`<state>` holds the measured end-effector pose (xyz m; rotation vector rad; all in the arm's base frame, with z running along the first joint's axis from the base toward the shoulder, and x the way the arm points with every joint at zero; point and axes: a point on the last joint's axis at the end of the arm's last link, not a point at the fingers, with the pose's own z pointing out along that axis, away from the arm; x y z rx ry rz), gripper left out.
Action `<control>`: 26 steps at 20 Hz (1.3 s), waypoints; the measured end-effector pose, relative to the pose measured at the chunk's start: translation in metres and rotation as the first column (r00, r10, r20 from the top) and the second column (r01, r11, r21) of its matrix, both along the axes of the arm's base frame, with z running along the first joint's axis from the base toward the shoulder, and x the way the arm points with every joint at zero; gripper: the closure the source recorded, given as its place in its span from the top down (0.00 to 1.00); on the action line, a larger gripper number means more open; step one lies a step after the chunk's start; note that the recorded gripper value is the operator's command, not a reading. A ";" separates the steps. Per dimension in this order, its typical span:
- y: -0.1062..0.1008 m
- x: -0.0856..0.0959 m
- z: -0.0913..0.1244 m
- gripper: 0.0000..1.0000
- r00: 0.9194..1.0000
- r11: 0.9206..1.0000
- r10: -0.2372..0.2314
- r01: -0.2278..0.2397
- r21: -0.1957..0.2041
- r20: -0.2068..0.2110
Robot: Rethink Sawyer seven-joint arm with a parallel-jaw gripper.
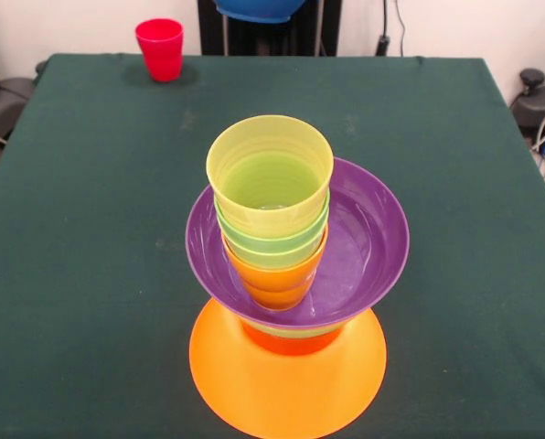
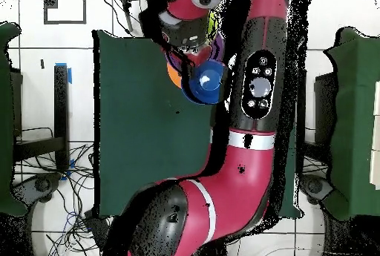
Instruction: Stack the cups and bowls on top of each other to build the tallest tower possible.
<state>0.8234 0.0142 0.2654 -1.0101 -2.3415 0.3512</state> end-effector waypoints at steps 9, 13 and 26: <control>0.008 0.021 0.000 0.00 0.998 0.998 -0.037 0.038 -0.041 0.042; 0.018 0.032 -0.008 0.00 0.997 0.996 -0.056 0.059 -0.061 0.047; 0.040 0.054 -0.009 0.00 0.993 0.990 -0.114 0.116 -0.086 0.023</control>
